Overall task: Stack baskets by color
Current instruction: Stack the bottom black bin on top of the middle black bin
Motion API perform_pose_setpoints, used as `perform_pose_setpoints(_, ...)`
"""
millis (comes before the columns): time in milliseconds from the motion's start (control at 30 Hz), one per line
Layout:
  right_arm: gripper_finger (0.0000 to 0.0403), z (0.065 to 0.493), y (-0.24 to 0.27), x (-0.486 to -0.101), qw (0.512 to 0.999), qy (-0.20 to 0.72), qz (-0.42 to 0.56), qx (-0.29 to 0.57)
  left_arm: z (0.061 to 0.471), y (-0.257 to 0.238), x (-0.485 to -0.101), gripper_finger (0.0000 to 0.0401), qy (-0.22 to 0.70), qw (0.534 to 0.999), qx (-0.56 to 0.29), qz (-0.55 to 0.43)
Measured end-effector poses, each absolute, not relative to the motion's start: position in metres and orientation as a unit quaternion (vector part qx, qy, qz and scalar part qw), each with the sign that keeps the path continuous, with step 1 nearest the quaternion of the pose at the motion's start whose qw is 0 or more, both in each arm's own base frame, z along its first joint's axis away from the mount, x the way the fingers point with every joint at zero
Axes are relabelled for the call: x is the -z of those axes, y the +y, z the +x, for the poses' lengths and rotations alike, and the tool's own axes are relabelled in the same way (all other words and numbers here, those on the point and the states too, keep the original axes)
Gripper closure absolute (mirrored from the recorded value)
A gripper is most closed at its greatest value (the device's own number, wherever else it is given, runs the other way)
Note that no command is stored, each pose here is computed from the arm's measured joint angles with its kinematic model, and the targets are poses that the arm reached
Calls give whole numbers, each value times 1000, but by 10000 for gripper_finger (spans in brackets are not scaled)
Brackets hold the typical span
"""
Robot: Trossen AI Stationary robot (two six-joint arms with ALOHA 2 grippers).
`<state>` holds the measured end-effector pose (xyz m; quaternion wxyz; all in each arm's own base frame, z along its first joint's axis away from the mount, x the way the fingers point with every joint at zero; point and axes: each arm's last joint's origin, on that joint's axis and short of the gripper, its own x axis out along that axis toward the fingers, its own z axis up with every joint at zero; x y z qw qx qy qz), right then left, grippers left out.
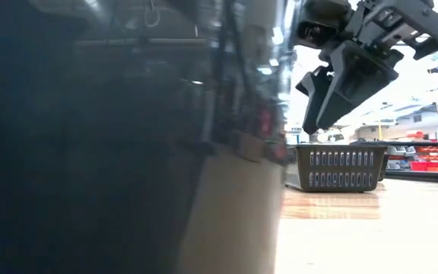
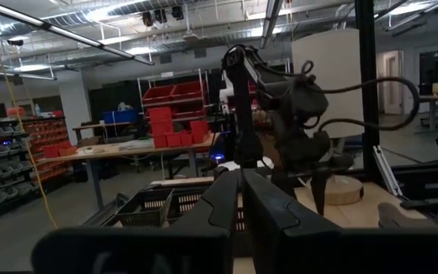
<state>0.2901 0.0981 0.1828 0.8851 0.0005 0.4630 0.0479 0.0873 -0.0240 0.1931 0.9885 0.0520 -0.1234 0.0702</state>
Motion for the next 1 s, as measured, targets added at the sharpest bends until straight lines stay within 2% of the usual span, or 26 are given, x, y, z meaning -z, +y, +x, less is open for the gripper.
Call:
perform_pose_setpoints(300,166,283,98,-180,874,485,-20,-3,87,-24,-193,366,-123,989,-70,52)
perform_pose_setpoints(433,156,281,97,-175,866,499,-32,9,87,-24,-193,372,-123,989,-70,52)
perform_pose_setpoints(600,174,279,93,-172,863,503,-43,31,87,-24,-194,375,-126,988,-71,51)
perform_pose_setpoints(1000,261,284,95,-144,836,546,-52,21,87,-24,-194,370,-126,988,-70,51)
